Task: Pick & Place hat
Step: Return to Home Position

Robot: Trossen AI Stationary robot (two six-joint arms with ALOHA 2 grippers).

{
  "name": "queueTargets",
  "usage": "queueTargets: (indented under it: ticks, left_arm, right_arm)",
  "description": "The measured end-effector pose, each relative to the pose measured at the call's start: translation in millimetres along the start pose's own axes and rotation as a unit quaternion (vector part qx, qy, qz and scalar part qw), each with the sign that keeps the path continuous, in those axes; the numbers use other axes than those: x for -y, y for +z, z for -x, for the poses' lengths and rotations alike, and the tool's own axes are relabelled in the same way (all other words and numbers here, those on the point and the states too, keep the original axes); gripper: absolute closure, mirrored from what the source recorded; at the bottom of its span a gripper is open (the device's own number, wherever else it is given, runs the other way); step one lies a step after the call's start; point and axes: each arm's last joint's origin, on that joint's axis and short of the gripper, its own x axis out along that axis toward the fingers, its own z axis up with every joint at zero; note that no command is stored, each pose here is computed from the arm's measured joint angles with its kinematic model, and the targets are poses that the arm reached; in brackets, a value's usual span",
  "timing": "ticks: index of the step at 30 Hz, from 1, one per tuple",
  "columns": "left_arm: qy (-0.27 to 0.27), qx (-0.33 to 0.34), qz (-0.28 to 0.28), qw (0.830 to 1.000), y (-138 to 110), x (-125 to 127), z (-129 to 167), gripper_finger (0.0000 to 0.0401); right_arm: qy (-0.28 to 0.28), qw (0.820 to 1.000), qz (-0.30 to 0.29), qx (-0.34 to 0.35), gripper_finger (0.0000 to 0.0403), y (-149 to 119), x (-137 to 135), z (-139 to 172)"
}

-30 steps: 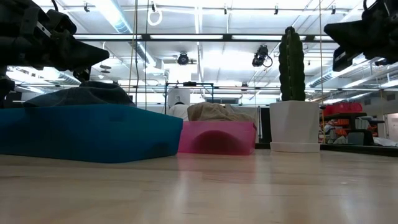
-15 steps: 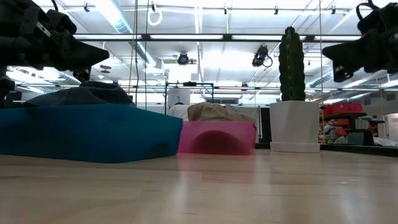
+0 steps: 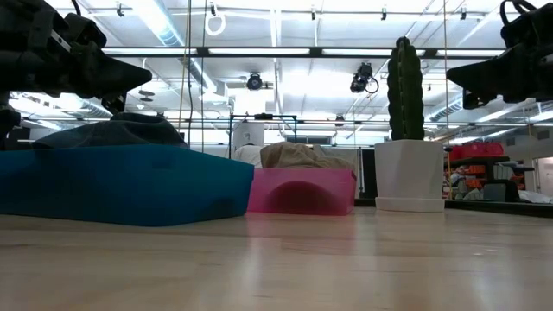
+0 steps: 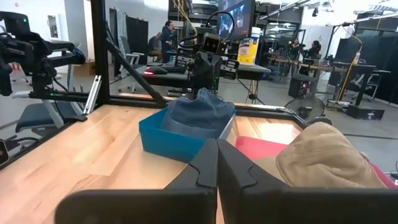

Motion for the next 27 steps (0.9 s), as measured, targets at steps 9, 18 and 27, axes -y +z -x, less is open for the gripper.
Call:
queueTargets:
  ticks: [9,18,27]
  left_arm:
    - [0.000,0.000,0.000,1.000,0.0,0.0,0.0,0.0376]
    - [0.000,0.000,0.000,1.000,0.0,0.0,0.0,0.0376]
    - [0.000,0.000,0.000,1.000,0.0,0.0,0.0,0.0376]
  right_arm:
    - [0.000,0.999,-0.038,0.000,0.0399,0.0,0.0,0.0]
    - [0.000,0.995,-0.098,0.000,0.0399,0.1,0.0,0.0]
    - [0.000,0.996,-0.094,0.000,0.0399,0.0,0.0,0.0]
